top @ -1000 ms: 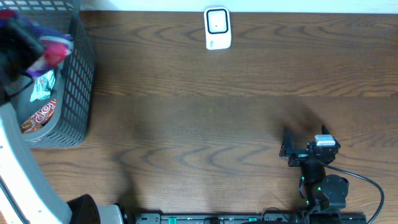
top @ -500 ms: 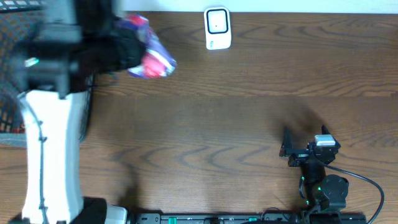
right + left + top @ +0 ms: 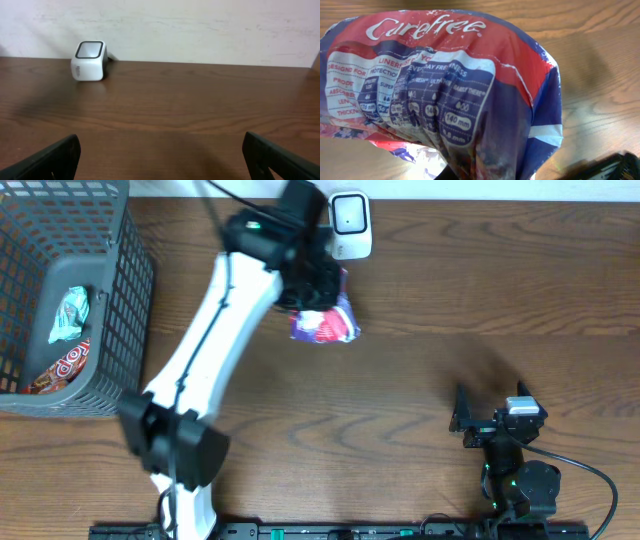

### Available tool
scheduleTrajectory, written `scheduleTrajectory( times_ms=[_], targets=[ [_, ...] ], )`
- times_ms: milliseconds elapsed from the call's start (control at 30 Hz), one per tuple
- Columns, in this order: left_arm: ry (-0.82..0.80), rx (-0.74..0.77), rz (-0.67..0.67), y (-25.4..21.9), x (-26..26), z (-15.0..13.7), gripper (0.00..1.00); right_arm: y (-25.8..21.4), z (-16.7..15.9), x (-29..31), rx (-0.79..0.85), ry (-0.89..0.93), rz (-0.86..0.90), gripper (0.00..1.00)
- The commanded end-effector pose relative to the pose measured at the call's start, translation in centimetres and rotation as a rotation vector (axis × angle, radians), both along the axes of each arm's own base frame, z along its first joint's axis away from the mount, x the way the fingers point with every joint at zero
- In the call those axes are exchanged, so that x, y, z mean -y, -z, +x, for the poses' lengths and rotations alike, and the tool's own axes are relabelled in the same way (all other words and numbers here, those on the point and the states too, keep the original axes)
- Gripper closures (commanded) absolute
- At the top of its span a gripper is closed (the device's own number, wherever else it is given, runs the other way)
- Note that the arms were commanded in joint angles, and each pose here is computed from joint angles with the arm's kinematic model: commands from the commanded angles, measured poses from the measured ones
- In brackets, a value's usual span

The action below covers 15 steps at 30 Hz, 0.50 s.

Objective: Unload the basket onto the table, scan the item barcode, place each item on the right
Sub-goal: 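Carry the Carefree pack to the table center and release it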

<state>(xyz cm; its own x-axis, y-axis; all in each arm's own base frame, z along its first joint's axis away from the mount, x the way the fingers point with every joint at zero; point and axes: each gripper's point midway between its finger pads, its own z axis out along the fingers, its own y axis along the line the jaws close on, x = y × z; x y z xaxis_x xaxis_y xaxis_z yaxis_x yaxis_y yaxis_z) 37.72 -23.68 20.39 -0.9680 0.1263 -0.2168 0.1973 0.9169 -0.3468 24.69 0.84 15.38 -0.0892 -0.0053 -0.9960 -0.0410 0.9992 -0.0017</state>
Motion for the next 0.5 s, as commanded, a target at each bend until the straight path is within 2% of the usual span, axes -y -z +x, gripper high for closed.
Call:
scheduleTrajectory(
  times_ms=[0,167,200,267,300,467],
  targets=[
    [0.019,-0.029,0.025,3.0,1.8,0.6,0.93,0.1,0.0,0.2,-0.002,0.010,0.014,0.01],
    [-0.032,-0.102,0.037,6.9,3.8,1.0,0.92,0.1,0.0,0.2,-0.002,0.010,0.014,0.01],
    [-0.045,-0.120,0.041,7.5,4.0,1.0,0.85,0.1,0.0,0.2,-0.002,0.010,0.013,0.01],
    [-0.060,-0.149,0.048,8.4,4.4,0.7,0.62,0.1,0.0,0.2,-0.002,0.010,0.014,0.01],
    [-0.051,-0.163,0.048,8.9,4.8,0.4,0.57,0.1,0.0,0.2,-0.002,0.010,0.014,0.01],
    [-0.019,-0.147,0.040,8.3,5.5,0.0,0.52,0.1,0.0,0.2,-0.002,0.010,0.013,0.01]
  ],
)
